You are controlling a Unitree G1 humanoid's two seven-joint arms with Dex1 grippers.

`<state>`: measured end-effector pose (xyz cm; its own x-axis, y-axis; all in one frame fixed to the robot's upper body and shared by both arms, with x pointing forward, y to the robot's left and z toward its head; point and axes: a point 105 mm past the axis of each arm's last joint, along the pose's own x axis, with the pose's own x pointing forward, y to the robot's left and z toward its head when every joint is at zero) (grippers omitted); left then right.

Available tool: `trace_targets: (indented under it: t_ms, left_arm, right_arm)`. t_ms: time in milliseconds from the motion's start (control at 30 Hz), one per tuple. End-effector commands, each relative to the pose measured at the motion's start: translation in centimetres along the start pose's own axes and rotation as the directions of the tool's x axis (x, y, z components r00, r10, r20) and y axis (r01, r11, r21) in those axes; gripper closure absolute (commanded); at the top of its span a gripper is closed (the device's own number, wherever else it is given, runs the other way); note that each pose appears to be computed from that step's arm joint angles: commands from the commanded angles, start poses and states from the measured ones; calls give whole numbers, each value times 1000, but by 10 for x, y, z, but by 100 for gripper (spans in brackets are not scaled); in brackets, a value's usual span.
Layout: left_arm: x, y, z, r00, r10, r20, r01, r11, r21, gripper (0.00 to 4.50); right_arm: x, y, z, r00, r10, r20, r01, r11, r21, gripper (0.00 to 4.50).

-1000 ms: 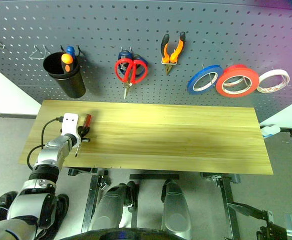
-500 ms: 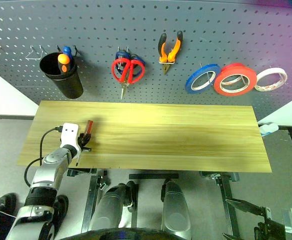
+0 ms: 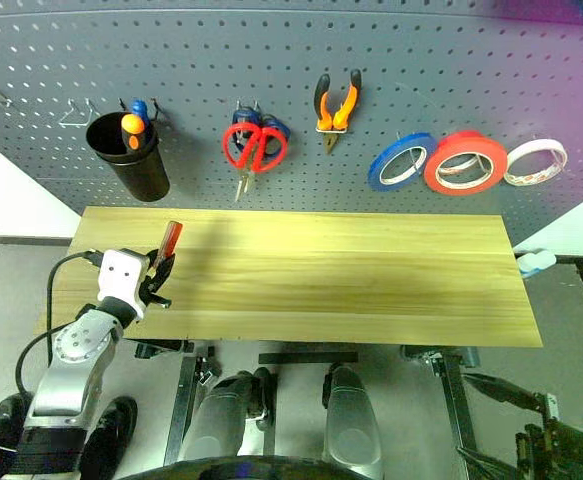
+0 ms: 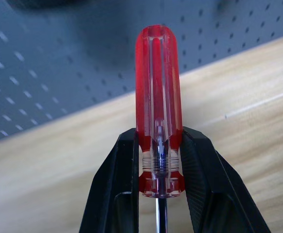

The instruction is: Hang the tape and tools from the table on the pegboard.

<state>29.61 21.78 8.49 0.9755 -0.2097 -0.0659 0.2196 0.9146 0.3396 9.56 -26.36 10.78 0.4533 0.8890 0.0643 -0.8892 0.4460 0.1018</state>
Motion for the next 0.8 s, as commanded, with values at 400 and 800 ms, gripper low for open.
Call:
trace_targets:
  t_ms: [400, 800]
  left_arm:
    - [-2, -6, 79, 954, -85, 288, 5, 964, 267, 366]
    - [10, 18, 125, 905, -6, 424, -128, 949, 288, 366]
  right_arm:
    - [-11, -45, 43, 989, -72, 128, 77, 996, -38, 0]
    - [-6, -15, 62, 986, -17, 165, 31, 996, -81, 0]
